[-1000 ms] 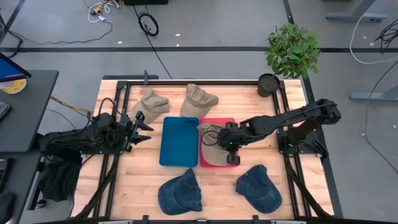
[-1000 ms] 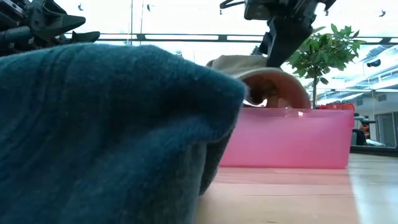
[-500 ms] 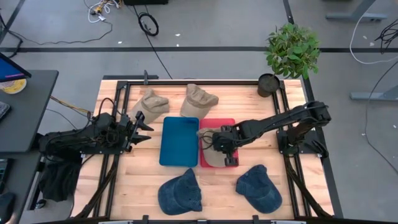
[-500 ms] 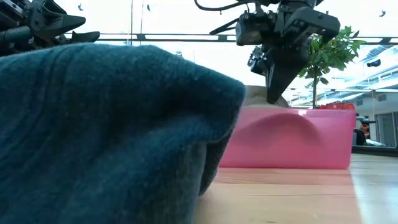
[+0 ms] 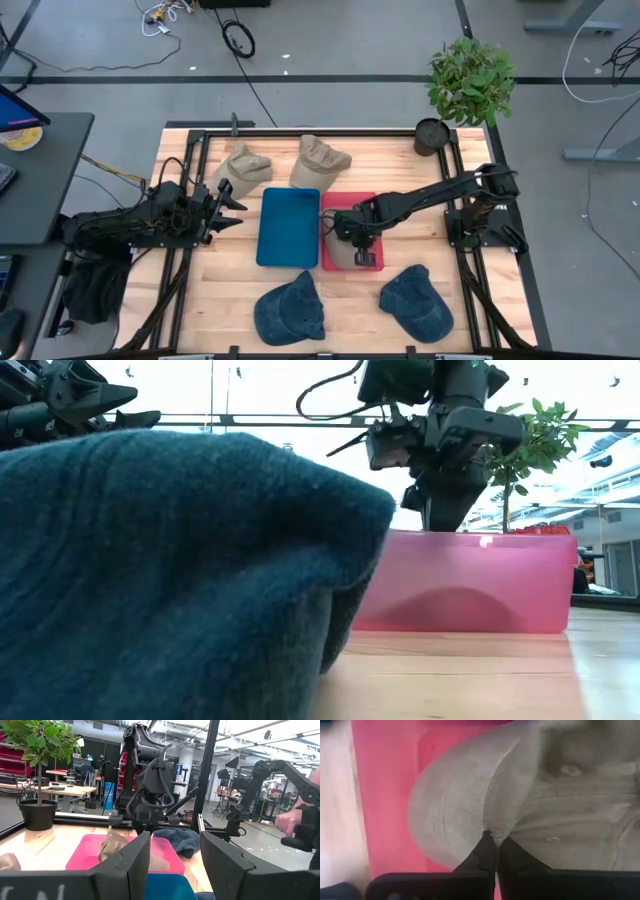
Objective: Pick & Place hat
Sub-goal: Put the brown cap into the red bin
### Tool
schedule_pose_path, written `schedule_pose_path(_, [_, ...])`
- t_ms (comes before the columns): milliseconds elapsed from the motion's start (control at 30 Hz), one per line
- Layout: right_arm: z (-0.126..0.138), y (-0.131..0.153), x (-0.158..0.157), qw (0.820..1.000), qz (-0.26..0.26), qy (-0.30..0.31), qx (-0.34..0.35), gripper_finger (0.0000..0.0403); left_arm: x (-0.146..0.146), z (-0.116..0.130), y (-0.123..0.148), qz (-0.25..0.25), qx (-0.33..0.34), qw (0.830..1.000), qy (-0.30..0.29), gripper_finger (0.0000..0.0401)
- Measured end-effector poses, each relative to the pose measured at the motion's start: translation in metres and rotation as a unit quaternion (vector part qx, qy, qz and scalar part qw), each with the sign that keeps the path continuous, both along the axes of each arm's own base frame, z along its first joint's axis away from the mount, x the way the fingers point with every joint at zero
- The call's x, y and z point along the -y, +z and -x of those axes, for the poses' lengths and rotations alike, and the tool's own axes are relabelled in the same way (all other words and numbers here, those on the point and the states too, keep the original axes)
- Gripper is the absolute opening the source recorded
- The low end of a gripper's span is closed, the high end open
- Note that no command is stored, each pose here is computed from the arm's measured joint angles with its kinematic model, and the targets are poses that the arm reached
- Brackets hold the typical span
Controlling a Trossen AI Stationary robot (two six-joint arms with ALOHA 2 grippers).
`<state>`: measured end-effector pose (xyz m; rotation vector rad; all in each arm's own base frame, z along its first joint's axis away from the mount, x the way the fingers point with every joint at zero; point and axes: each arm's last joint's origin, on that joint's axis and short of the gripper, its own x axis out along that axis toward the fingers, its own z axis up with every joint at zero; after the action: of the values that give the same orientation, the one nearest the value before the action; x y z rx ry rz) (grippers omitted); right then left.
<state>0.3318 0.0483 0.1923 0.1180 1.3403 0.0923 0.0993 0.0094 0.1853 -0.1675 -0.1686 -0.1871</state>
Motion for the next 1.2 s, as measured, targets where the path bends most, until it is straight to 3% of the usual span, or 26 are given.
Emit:
schedule_pose_path(167, [-0.003,-0.006,0.001,0.997,-0.074,0.023,-0.015,0.0000,0.000,0.000,0.000,0.000,0.000,1.000,0.000,0.0177])
schedule_pose_path(367, [-0.002,-0.006,0.001,0.997,-0.080,0.017,-0.018,0.0016,0.000,0.000,0.000,0.000,0.000,1.000,0.000,0.0177])
schedule_pose_path(567, [-0.002,-0.003,0.004,0.995,-0.098,0.004,-0.017,0.0084,0.000,0.000,0.000,0.000,0.000,1.000,0.000,0.0177])
schedule_pose_path(767, [0.003,0.023,0.011,0.993,-0.118,-0.024,-0.003,0.0173,0.000,0.000,0.000,0.000,0.000,1.000,0.000,0.0177])
schedule_pose_path(1033, [-0.009,0.070,0.029,0.992,-0.043,-0.060,0.098,0.0235,0.000,0.000,0.000,0.000,0.000,1.000,0.000,0.0177])
schedule_pose_path(1100, [-0.015,0.082,0.039,0.988,-0.019,-0.090,0.128,0.0239,0.000,0.000,0.000,0.000,0.000,1.000,0.000,0.0177])
schedule_pose_path(1200, [-0.022,0.093,0.062,0.974,-0.023,-0.159,0.162,0.0240,0.000,0.000,0.000,0.000,0.000,1.000,0.000,0.0177])
